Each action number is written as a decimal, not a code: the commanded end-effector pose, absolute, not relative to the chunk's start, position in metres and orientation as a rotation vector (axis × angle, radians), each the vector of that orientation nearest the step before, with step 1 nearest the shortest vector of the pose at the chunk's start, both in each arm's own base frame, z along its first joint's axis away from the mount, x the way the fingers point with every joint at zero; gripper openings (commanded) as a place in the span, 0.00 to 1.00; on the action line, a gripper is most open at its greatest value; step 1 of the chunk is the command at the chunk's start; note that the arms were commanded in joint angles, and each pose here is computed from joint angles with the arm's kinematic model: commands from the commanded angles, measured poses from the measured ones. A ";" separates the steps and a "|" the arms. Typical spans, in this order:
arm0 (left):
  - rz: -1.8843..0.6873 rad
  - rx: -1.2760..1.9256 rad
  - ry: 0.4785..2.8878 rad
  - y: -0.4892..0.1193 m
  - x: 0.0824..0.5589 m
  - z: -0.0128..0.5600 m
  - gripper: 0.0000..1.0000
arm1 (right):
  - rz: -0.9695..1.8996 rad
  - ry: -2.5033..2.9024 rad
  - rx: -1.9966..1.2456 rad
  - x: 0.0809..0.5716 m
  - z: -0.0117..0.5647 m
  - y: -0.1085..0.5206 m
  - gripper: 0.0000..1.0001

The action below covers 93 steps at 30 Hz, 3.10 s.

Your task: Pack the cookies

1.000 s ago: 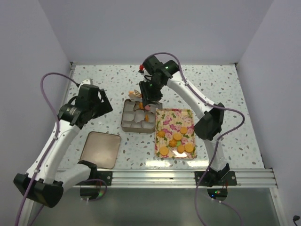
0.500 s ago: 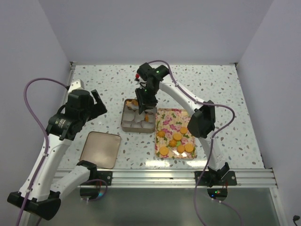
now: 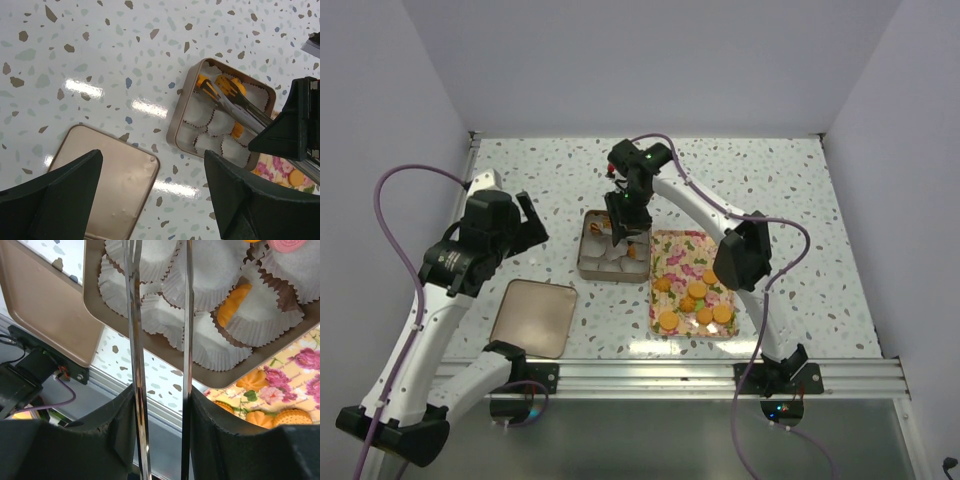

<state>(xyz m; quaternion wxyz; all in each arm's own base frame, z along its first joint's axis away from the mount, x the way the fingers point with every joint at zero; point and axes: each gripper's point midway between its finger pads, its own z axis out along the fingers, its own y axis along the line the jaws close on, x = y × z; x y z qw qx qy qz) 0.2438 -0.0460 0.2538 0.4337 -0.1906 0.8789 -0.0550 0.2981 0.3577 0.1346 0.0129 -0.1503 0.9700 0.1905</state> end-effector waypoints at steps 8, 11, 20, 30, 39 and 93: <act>-0.162 -0.443 2.168 -0.048 0.245 0.266 0.88 | 0.672 2.943 -0.399 0.314 0.152 0.374 0.49; -0.168 -0.444 2.166 -0.048 0.244 0.268 0.88 | 0.669 2.936 -0.403 0.312 0.157 0.372 0.49; -0.164 -0.445 2.157 -0.047 0.243 0.270 0.89 | 0.652 2.902 -0.422 0.293 0.198 0.349 0.49; -0.178 -0.444 2.173 -0.051 0.245 0.264 0.95 | 0.533 2.887 -0.443 0.238 0.237 0.281 0.50; -0.247 -0.409 2.216 -0.066 0.251 0.242 0.94 | 0.357 2.990 -0.387 0.167 0.199 0.205 0.51; -0.184 -0.388 2.243 -0.060 0.250 0.220 0.94 | 0.238 3.146 -0.555 0.165 0.156 0.217 0.51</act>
